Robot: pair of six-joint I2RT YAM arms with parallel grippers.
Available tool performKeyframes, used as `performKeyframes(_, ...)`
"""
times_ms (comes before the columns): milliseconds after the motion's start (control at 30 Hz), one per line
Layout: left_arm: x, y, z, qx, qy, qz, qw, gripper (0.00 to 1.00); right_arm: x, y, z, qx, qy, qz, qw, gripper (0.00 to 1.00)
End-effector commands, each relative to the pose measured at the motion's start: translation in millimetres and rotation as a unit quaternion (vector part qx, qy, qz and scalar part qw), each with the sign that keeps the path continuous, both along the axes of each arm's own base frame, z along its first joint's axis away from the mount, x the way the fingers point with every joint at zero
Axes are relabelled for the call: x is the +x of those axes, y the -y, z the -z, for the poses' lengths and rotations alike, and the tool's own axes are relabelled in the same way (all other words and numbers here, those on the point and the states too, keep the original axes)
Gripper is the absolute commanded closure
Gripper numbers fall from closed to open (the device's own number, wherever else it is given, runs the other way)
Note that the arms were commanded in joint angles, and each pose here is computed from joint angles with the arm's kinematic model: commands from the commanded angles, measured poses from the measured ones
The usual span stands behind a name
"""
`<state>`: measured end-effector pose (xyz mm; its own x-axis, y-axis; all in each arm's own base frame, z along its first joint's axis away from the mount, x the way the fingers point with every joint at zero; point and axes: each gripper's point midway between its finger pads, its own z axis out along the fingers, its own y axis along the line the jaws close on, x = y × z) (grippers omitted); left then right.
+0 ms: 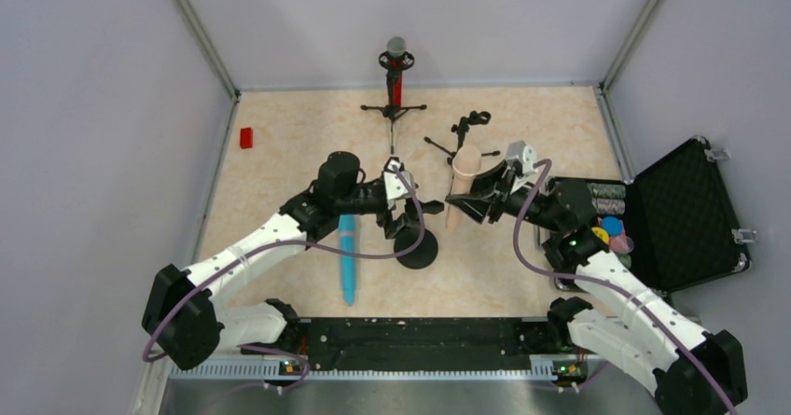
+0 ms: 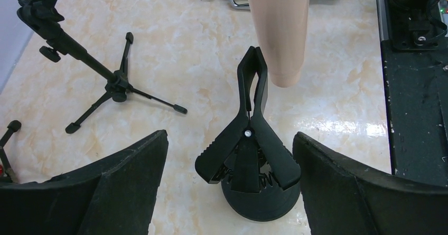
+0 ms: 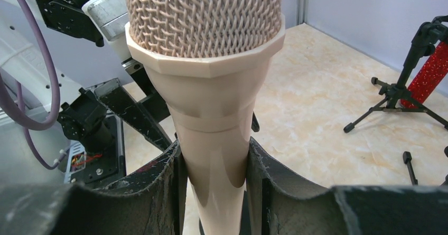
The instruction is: Attach the microphones to the stand
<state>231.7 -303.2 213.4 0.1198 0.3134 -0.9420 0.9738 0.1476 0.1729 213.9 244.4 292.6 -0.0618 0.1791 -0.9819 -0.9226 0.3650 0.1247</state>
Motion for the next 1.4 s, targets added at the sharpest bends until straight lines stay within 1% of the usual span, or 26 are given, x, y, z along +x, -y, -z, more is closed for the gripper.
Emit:
performKeyframes(0, 0.5, 2.4, -24.5, -0.025, 0.037, 0.014, 0.999, 0.1, -1.8, 0.3, -31.2, 0.023, 0.05, -0.007, 0.998, 1.0)
performKeyframes(33, -2.4, 2.5, -23.2, -0.023, 0.038, 0.024, 0.999, 0.34, -0.6, 0.6, -30.6, 0.022, 0.051, -0.004, 0.998, 1.0)
performKeyframes(67, -4.6, 3.0, -24.6, -0.024, 0.048, 0.036, 0.998, 0.85, 0.2, 0.4, -31.0, 0.022, 0.05, -0.004, 0.999, 1.0)
performKeyframes(100, -8.4, 1.7, -19.4, -0.017, 0.038, 0.04, 0.998, 0.99, 1.4, -0.1, -30.3, 0.02, 0.048, -0.003, 0.999, 1.0)
performKeyframes(200, -12.4, 1.3, -16.1, -0.016, 0.027, 0.047, 0.998, 1.0, 5.2, -4.4, -31.3, 0.017, 0.048, -0.012, 0.999, 1.0)
performKeyframes(400, -12.6, 3.4, -17.3, -0.018, 0.017, 0.05, 0.998, 1.0, 12.4, -10.7, -33.2, 0.035, 0.06, -0.018, 0.997, 1.0)
performKeyframes(667, -13.0, 6.4, -16.2, -0.019, 0.0, 0.053, 0.998, 1.0, 11.6, -13.2, -40.0, 0.071, 0.104, 0.016, 0.992, 1.0)
performKeyframes(933, -8.2, 5.1, -16.7, -0.018, 0.003, 0.04, 0.999, 1.0, 9.5, -10.2, -35.0, 0.09, 0.106, 0.043, 0.989, 1.0)
performKeyframes(1033, -6.4, 5.0, -18.9, -0.02, 0.007, 0.036, 0.999, 1.0, 11.0, -5.8, -36.6, 0.082, 0.102, 0.057, 0.99, 1.0)
performKeyframes(1067, -6.3, 5.2, -19.7, -0.021, 0.007, 0.037, 0.999, 0.89, 11.2, -4.2, -37.5, 0.08, 0.101, 0.062, 0.99, 1.0)
performKeyframes(1133, -6.4, 5.6, -22.6, -0.024, 0.006, 0.039, 0.999, 0.43, 9.9, -0.1, -41.5, 0.078, 0.1, 0.071, 0.989, 1.0)
performKeyframes(1167, -6.4, 5.8, -25.0, -0.026, 0.007, 0.039, 0.999, 0.26, 9.7, 1.6, -43.4, 0.078, 0.098, 0.075, 0.989, 1.0)
performKeyframes(1233, -7.2, 6.2, -30.9, -0.033, 0.012, 0.043, 0.998, 0.06, 7.8, 3.4, -44.9, 0.075, 0.095, 0.076, 0.99, 1.0)
performKeyframes(1267, -7.7, 6.1, -35.8, -0.038, 0.016, 0.043, 0.998, 0.02, 6.0, 4.0, -47.8, 0.078, 0.095, 0.075, 0.99, 1.0)
performKeyframes(1367, -7.6, 4.0, -56.1, -0.063, 0.033, 0.034, 0.997, 0.01, 1.0, 6.5, -54.3, 0.087, 0.094, 0.072, 0.989, 1.0)
